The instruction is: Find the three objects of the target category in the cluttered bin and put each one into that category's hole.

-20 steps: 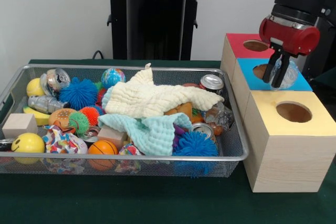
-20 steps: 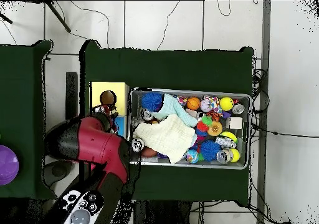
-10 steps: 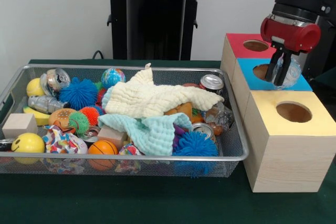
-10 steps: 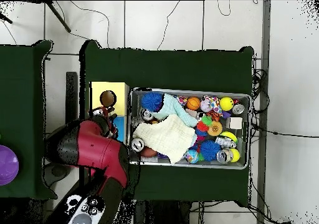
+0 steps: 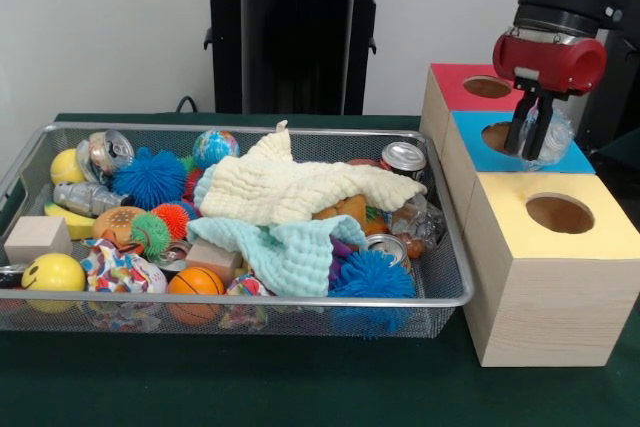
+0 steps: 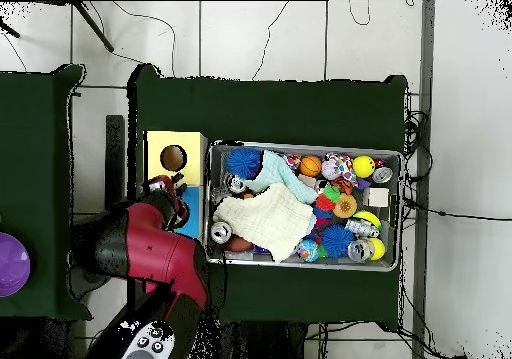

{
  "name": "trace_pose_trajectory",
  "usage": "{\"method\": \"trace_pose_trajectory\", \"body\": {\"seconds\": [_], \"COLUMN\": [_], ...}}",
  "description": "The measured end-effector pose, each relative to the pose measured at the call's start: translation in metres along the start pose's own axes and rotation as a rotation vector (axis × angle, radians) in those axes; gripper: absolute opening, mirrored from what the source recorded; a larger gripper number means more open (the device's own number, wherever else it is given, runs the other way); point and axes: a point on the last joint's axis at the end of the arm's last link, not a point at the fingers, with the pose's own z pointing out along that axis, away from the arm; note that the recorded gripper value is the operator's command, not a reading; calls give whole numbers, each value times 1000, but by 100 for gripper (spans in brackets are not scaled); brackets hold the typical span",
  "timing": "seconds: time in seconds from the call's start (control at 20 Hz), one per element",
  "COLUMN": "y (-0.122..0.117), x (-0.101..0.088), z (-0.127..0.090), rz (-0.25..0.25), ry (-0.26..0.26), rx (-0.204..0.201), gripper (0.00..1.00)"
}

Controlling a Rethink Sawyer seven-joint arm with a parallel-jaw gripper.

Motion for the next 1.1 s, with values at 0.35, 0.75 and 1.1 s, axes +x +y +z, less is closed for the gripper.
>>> {"method": "trace_pose_trajectory", "body": {"seconds": [0.35, 0.75, 1.1], "y": [-11, -12, -11], "x": [1, 7, 14], "z": [-1, -4, -7], "rz": [-30, -60, -81], "ry": [-13, -15, 6], "rx": [-46, -67, -76], "gripper": [0, 0, 0]}}
